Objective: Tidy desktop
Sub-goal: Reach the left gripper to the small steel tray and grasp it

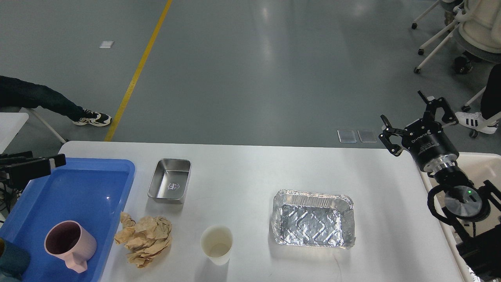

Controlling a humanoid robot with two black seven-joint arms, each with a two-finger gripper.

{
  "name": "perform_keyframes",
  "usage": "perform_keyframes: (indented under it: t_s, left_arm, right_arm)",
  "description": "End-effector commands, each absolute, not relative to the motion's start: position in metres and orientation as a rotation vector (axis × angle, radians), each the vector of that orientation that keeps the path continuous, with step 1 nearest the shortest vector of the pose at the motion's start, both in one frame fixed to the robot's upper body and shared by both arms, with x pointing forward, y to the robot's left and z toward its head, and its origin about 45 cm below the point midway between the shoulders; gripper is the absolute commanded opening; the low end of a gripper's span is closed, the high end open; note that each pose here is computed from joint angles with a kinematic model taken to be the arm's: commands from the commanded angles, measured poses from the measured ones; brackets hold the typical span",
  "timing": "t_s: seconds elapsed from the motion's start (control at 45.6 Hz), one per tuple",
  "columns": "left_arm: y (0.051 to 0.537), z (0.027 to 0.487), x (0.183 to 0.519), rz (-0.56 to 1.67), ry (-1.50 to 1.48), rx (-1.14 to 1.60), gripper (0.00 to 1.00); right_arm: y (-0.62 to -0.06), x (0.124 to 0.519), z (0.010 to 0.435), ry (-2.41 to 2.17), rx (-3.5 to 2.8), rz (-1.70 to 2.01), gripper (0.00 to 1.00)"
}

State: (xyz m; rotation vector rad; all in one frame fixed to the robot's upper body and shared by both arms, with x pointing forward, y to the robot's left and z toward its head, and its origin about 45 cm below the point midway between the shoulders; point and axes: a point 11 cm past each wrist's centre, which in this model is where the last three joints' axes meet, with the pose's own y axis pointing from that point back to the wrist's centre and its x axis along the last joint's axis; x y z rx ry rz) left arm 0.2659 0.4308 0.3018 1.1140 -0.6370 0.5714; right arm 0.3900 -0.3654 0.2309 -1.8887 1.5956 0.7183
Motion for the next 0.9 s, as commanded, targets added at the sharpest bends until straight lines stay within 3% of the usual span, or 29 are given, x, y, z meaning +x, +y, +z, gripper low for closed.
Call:
perform_keyframes:
  t_s: [0.0,0.241,0.461,0.614,0.878]
  left_arm:
    - [0.429,0.298,0.263,0.543,-0.605,1.118,0.97]
    - [0.427,0.283,0.279,0.557,-0.587,1.118,0.97]
    - [0.416,0.222,0.334,0.592,-0.526,1.152,0.97]
    - [0.374,0.179,0.370,0.567,-0.495,1.109,0.97]
    - [0.332,0.129,0.385,0.513,-0.458,1.122,0.97]
  right_arm:
    - [-0.365,0.390,0.231,1.595,-1.888,0.719,1.00]
    - [-0.364,0.390,0.230,1.593,-1.890,0.722,1.00]
    - [-0.367,0.389,0.231,1.601,-1.891,0.716,1.00]
    - [-0.373,0.389,0.232,1.616,-1.891,0.706,1.00]
    - [-0.379,0.385,0.229,1.632,-1.883,0.707,1.00]
